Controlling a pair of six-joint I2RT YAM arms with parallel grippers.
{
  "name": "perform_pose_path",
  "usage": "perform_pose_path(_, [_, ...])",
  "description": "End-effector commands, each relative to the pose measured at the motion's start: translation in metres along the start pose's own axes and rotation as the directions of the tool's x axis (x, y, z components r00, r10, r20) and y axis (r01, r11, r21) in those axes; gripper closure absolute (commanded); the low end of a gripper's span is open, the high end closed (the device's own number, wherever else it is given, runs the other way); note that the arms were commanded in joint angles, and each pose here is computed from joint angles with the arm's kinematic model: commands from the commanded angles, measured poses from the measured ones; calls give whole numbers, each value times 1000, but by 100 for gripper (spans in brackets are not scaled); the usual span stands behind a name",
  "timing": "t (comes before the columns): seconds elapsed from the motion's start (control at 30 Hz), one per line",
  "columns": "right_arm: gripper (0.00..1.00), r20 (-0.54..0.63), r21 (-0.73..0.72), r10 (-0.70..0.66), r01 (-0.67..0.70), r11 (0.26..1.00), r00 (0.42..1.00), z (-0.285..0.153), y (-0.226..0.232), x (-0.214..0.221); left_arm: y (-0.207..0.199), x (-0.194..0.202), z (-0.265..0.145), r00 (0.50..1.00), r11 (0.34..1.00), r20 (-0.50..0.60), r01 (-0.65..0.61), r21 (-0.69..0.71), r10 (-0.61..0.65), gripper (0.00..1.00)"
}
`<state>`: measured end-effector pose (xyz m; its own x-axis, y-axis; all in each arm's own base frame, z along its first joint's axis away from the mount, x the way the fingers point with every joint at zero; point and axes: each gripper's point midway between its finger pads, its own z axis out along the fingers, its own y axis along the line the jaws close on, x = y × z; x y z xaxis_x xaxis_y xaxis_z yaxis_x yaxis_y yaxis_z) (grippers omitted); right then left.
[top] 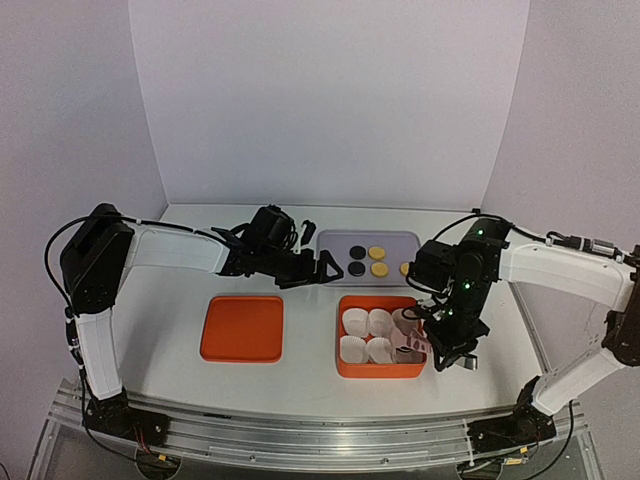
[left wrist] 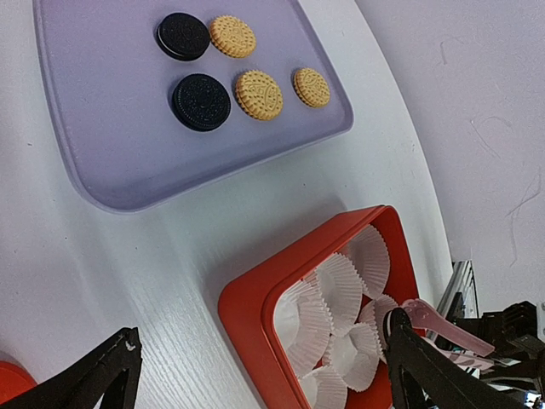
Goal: Pack the cookies
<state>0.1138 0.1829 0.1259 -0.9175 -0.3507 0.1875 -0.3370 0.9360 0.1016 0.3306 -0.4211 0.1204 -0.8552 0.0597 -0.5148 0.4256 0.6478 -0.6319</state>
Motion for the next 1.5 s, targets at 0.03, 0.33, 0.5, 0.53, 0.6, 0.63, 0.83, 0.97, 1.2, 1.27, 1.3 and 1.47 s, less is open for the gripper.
perform_pose_path(0.03, [100, -493, 335, 185, -11, 942, 850, -45, -65, 127, -10, -9, -1, 999, 999, 19, -27, 17, 26, 0])
perform_pose_path(0.33, [100, -514, 375, 201, 7, 927, 834, -47, -70, 129, -7, -6, -1, 1000, 1000, 14, -26, 12, 26, 0])
perform_pose_path(0.5, [100, -515, 386, 215, 2, 922, 830, -46, -72, 131, -7, -4, 0, 1000, 1000, 9, -25, 14, 25, 0])
perform_pose_path(0.53, [100, -516, 384, 215, 0, 923, 829, -46, -72, 131, -7, -4, 0, 1000, 1000, 8, -26, 13, 26, 0])
perform_pose_path(0.6, [100, -516, 382, 217, -4, 924, 829, -47, -71, 132, -7, -5, 0, 1000, 1000, 8, -28, 14, 28, 0])
perform_pose_path(0.63, [100, -518, 381, 217, -4, 924, 827, -47, -71, 133, -7, -5, 0, 1000, 999, 8, -30, 15, 30, 0])
perform_pose_path(0.83, [98, -520, 383, 213, 2, 924, 827, -48, -71, 132, -7, -5, 0, 1000, 1000, 10, -27, 15, 27, 0])
perform_pose_path(0.97, [94, -519, 390, 215, 6, 921, 827, -49, -72, 131, -6, -4, 1, 1000, 1000, 8, -23, 13, 23, 0])
perform_pose_path(1.2, [87, -511, 394, 216, 3, 919, 832, -50, -74, 132, -7, -6, 1, 1000, 1000, 13, -20, 16, 20, 0])
perform_pose_path(1.27, [86, -511, 394, 216, 3, 919, 832, -49, -74, 134, -7, -6, 2, 1000, 1000, 13, -19, 17, 19, 0])
perform_pose_path(1.3, [85, -513, 394, 217, 4, 919, 831, -49, -75, 134, -7, -6, 2, 1000, 1000, 13, -19, 17, 19, 0])
perform_pose_path(1.47, [82, -514, 394, 215, 7, 919, 831, -48, -76, 136, -7, -6, 2, 1000, 1000, 12, -15, 18, 14, 0])
